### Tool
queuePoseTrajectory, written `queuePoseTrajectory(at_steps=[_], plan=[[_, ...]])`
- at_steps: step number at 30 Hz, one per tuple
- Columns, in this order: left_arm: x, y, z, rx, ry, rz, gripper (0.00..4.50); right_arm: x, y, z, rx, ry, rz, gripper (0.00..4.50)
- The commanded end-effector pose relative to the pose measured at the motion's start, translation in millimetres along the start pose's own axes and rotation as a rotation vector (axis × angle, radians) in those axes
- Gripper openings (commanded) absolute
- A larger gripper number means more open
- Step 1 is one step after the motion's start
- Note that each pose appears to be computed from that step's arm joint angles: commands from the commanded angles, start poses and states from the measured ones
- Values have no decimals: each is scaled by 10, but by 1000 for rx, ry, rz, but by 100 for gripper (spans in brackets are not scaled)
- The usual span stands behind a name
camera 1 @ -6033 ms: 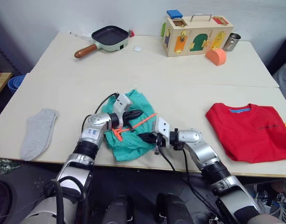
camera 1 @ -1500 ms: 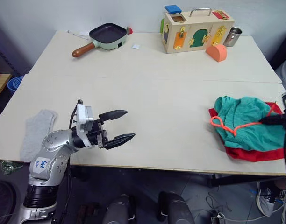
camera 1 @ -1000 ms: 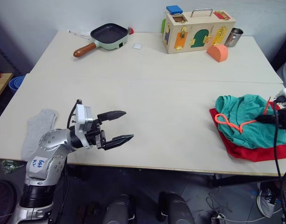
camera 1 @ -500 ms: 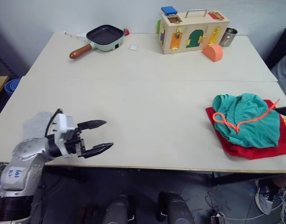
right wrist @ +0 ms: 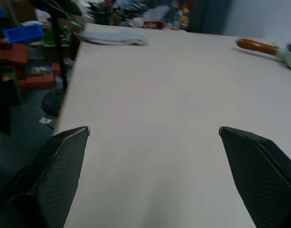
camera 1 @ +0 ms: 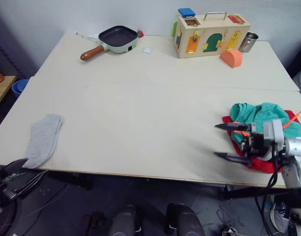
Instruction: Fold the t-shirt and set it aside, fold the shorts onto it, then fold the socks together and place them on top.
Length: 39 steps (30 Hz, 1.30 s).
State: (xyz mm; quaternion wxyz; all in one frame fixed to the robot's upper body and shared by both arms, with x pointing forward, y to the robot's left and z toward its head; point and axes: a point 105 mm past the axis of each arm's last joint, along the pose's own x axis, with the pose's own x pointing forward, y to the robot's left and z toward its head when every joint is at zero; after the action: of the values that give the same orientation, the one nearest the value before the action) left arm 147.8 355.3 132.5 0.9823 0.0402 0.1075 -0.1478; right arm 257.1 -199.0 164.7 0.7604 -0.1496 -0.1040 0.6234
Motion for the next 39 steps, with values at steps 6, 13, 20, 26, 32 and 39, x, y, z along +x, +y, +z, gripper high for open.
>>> queuePoseTrajectory(at_steps=[6, 13, 20, 26, 32, 39], plan=[[-1008, 319, -560, -250, 139, 472, 450, 271, 334, 150, -57, -156, 56, 445], [-533, 322, -222, -244, 84, 385, 450, 301, 459, 137, -30, -149, 93, 445], [249, 308, 245, -167, 147, 278, 450, 358, 400, 144, -14, -144, 96, 445], [815, 161, 197, -106, 321, 189, 450, 407, 341, 177, -11, -147, 83, 445], [1001, 248, -83, 16, 477, 233, 450, 448, 406, 207, 13, -153, 95, 445], [1164, 354, -135, 47, 450, 297, 264, 439, 356, 196, 14, -146, 51, 450]])
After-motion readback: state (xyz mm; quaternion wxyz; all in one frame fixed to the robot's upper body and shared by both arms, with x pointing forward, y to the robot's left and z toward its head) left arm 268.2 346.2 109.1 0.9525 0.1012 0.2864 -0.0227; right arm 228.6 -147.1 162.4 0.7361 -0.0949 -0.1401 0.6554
